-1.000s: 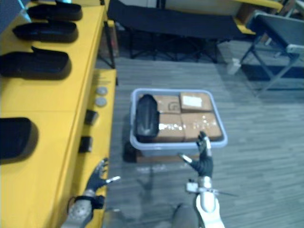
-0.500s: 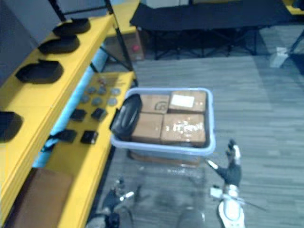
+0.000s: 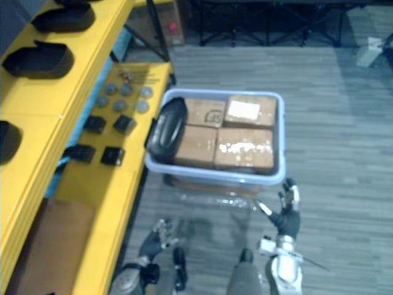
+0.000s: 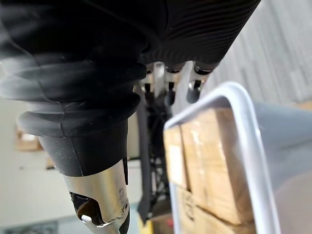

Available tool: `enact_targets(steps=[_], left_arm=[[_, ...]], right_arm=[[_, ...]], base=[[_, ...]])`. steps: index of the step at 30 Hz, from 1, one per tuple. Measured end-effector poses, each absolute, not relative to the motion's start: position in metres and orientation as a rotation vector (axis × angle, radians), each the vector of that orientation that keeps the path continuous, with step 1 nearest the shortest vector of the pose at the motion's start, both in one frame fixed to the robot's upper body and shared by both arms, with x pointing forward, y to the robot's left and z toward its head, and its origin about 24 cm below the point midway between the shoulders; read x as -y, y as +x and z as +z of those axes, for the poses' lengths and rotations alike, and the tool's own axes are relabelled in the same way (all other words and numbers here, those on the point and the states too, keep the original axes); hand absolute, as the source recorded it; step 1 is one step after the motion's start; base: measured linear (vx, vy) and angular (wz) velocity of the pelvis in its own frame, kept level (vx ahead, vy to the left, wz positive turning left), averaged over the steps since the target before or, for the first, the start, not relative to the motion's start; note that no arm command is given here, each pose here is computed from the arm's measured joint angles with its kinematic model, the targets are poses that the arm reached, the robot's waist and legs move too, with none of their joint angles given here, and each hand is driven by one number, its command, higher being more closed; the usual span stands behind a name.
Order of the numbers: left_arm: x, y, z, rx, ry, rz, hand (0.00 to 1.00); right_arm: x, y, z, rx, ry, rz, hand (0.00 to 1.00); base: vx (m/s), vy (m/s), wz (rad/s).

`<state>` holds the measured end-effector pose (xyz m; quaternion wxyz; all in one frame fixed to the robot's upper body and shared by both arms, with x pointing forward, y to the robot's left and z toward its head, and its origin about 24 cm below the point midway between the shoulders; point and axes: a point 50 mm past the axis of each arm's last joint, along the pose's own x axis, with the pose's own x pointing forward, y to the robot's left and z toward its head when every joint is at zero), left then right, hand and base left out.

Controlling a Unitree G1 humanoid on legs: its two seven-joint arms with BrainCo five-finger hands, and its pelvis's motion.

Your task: Walk over and take plastic housings, then place them on the shelf

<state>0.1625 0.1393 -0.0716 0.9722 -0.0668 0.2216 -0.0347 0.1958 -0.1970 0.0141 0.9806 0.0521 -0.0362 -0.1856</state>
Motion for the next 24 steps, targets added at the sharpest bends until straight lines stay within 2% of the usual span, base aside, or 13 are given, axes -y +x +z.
enact_targets(steps=[4,10,15,20,24], left_arm=[[-0.153,0.160,-0.074,-0.456,-0.082,-0.029,0.00],[-0.162,0.151,-0.077,-0.474,-0.021,0.001,0.00],[-0.173,0.170,-0.067,-0.414,-0.023,0.079,0.00],[-0.174,0.165,-0.070,-0.432,-0.032,0.110,0.00],[-0.174,0.168,-0.068,-0.407,-0.036,0.056,0.00]], right_arm=[[0.196,0.216,0.022,0.105,0.131,-0.410,0.00],[0.192,0.222,0.025,0.111,0.166,-0.412,0.00],[0.197,0.220,0.023,0.106,0.160,-0.408,0.00],[0.233,0.218,0.028,0.112,0.137,-0.581,0.00],[0.307,0.221,0.051,0.150,0.079,-0.878,0.00]], base=[[-0.01,0.065,0.19],[0.03,0.056,0.10],[-0.02,-0.084,0.63],[0.08,-0.153,0.97],[-0.01,-0.069,1.43]])
